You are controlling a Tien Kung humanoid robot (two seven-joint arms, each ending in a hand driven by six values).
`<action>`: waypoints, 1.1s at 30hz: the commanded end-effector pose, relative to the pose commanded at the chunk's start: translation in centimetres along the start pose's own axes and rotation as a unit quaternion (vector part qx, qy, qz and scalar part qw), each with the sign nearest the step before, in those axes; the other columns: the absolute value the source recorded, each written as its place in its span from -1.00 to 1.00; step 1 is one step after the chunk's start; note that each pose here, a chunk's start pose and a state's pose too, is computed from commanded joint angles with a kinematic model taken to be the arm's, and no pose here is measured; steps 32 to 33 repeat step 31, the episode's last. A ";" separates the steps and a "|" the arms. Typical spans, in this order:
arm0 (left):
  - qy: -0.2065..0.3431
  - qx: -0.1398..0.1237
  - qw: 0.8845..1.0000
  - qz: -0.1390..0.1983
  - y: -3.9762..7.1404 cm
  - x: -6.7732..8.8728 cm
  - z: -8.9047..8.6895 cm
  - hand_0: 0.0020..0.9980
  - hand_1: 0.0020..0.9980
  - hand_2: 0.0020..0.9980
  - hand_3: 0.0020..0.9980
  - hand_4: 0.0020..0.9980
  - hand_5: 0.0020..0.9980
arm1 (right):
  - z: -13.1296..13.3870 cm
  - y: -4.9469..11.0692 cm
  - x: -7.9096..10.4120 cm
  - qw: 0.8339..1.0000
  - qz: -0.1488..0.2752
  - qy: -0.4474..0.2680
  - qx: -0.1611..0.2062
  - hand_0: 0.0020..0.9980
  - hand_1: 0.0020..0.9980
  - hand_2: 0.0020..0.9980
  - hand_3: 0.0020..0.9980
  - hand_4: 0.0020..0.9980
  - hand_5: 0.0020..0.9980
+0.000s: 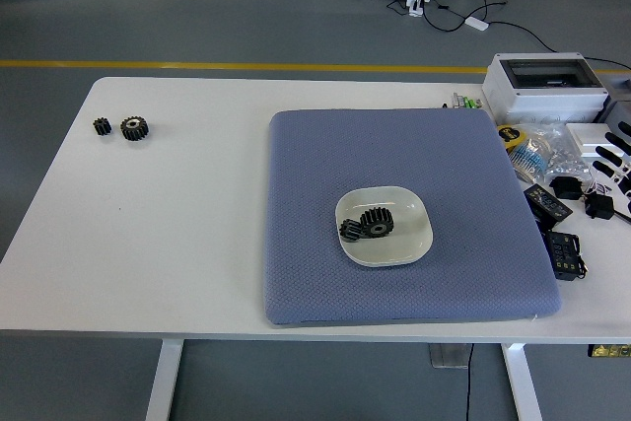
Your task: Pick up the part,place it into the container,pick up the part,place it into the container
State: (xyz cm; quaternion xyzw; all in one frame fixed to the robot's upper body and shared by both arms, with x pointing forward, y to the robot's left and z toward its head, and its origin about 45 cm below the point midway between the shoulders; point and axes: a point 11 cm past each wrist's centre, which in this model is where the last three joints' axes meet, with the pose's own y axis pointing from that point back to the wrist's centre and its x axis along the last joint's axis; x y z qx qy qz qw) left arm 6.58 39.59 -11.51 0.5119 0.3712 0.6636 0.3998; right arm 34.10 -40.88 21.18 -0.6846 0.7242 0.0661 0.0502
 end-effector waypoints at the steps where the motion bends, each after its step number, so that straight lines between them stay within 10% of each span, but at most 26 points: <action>1: 0.000 0.000 1.000 0.000 0.0 0.0 0.0 0.41 0.42 0.44 0.16 0.37 0.25 | 0.0 0.0 0.0 1.000 0.000 0.000 0.000 0.70 0.63 0.70 0.73 1.00 0.94; 33: 0.023 -0.002 1.000 0.006 0.0 0.4 0.4 0.41 0.41 0.43 0.15 0.38 0.25 | -1.2 -0.8 -0.5 1.000 -0.014 0.023 0.006 0.69 0.63 0.70 0.73 1.00 0.84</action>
